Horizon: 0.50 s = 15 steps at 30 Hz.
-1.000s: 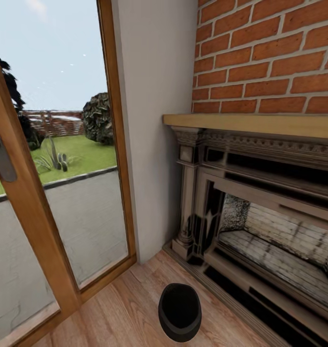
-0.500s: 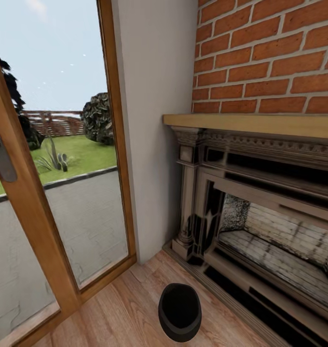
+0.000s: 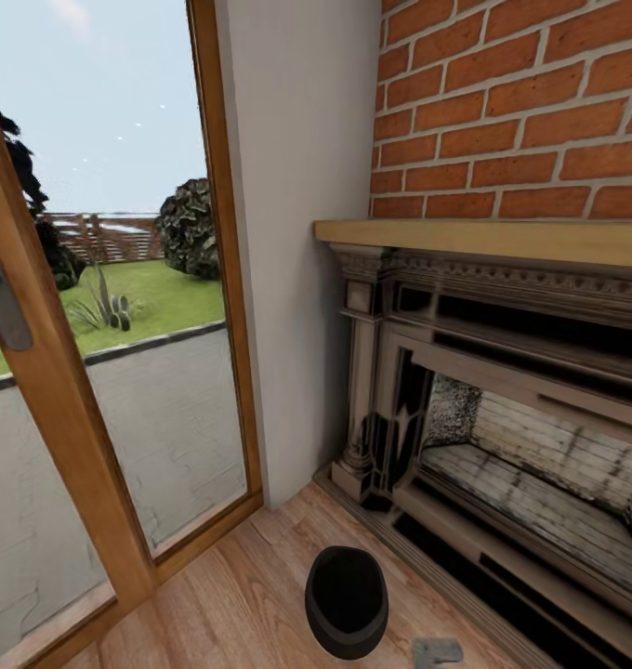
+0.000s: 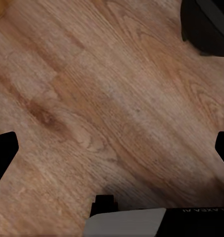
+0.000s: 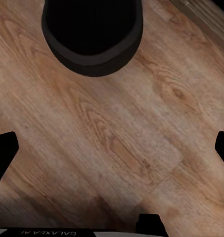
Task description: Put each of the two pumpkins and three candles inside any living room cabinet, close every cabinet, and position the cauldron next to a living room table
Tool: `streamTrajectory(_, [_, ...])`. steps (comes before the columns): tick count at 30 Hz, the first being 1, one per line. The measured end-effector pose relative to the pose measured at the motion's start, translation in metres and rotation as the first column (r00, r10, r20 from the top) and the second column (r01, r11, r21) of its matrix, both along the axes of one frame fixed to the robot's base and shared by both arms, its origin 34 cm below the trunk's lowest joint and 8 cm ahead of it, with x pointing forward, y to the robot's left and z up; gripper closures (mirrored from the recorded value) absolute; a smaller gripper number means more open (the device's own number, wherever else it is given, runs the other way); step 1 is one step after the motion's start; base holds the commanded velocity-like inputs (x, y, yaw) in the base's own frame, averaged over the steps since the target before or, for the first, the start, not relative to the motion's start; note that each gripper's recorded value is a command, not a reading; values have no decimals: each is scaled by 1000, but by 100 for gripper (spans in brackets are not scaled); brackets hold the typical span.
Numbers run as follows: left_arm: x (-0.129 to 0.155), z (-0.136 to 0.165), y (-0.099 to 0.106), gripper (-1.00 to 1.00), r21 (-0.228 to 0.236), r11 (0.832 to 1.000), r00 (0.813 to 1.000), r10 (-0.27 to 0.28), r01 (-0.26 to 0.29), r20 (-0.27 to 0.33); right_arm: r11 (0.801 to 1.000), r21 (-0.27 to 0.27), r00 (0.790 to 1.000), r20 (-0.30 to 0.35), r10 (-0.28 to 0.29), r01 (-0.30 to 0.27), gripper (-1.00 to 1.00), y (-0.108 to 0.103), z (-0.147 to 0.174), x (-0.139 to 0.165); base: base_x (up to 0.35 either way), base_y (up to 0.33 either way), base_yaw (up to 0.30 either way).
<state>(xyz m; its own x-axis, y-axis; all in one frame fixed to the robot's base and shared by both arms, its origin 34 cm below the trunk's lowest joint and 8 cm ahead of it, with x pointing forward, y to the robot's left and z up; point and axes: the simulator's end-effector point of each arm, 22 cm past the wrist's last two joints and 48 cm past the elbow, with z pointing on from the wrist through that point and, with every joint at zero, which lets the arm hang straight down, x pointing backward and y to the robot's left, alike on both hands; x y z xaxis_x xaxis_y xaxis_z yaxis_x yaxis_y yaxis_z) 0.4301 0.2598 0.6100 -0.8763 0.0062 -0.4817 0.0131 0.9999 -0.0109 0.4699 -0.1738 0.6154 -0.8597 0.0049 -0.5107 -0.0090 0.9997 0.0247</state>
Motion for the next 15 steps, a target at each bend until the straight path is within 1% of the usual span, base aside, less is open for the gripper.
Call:
streamTrajectory(1, [2,2,-1,-100,-1,1000,1000,0,0,-5,1000,2,1000,6,2,-2,-100,1,7,4,0,0,0])
streamTrajectory(2, [12,6,-2,-100,-1,1000,1000,0,0,-11,1000,4,1000,14,6,-6,-100,2,17,11,0,0,0])
streamTrajectory(6, [44,20,-2,-100,0,1000,1000,0,0,3,1000,8,1000,29,11,-11,-100,6,33,26,0,0,0])
streamTrajectory(7, [58,25,-3,-100,0,1000,1000,0,0,9,1000,13,999,44,12,-13,-100,9,42,37,0,0,0])
streamTrajectory(10, [79,34,-7,-100,-5,1000,1000,1,-1,18,1000,18,997,73,14,-15,-100,12,56,57,0,0,0])
streamTrajectory(11, [85,37,-9,-100,-9,1000,1000,1,-1,21,1000,19,996,83,14,-16,-100,13,60,64,0,0,0])
streamTrajectory(13, [110,48,-27,-100,-37,999,999,-1,3,34,1000,18,994,105,19,-21,-100,16,71,86,0,0,0])
streamTrajectory(14, [117,51,-31,-100,-42,999,999,-3,4,36,1000,17,994,106,21,-23,-100,17,72,91,0,0,0])
streamTrajectory(15, [132,54,-37,-100,-51,999,999,-6,8,35,1000,14,994,104,26,-28,-100,18,72,100,0,0,0])
